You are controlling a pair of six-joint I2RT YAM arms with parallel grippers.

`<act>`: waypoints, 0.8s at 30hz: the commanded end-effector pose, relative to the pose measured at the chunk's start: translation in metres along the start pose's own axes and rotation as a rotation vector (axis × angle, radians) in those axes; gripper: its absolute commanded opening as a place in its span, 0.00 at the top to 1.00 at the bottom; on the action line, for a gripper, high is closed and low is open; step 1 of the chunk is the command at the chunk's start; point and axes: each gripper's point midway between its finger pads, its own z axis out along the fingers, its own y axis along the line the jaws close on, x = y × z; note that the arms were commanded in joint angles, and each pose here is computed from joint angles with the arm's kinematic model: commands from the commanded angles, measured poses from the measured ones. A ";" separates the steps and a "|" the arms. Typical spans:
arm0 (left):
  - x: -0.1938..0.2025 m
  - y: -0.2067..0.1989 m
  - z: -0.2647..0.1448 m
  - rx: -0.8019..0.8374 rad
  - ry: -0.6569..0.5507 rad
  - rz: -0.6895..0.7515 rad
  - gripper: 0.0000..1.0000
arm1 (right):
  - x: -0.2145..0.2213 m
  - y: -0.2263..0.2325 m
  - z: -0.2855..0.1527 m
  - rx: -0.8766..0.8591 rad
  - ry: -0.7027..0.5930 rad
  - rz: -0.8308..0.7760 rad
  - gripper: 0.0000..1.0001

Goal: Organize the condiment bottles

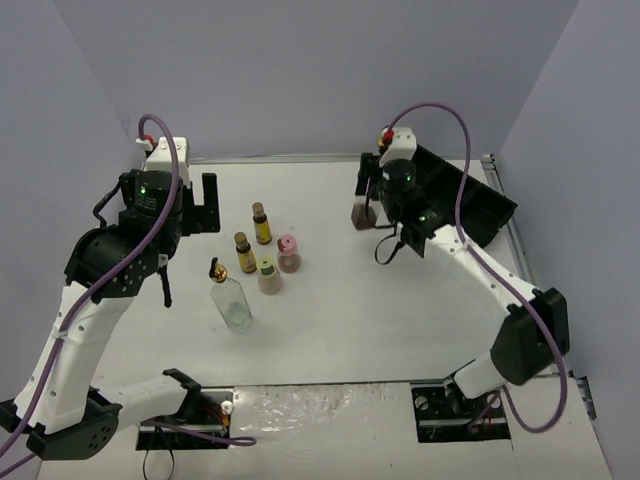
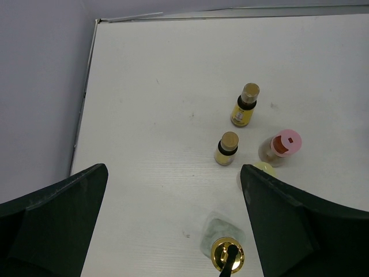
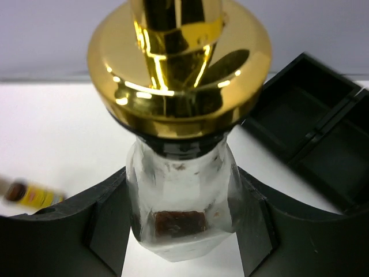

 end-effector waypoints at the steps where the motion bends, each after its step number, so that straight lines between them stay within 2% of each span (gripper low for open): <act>1: -0.022 -0.001 -0.007 0.025 -0.079 -0.056 0.03 | -0.100 -0.043 0.047 0.088 -0.258 0.169 1.00; 5: -0.021 -0.005 -0.005 0.043 -0.075 -0.058 0.03 | -0.131 -0.078 0.096 0.161 -0.311 0.189 1.00; 9: -0.018 -0.008 -0.003 0.057 -0.075 -0.062 0.03 | -0.131 -0.097 0.144 0.194 -0.321 0.162 1.00; 12: -0.016 -0.014 0.000 0.080 -0.069 -0.058 0.03 | -0.155 -0.100 0.159 0.215 -0.396 0.140 1.00; 17: -0.017 -0.016 0.004 0.082 -0.065 -0.032 0.03 | -0.154 -0.122 0.184 0.273 -0.431 0.141 1.00; 24: -0.018 -0.017 0.010 0.076 -0.063 -0.006 0.03 | -0.156 -0.142 0.188 0.307 -0.462 0.138 1.00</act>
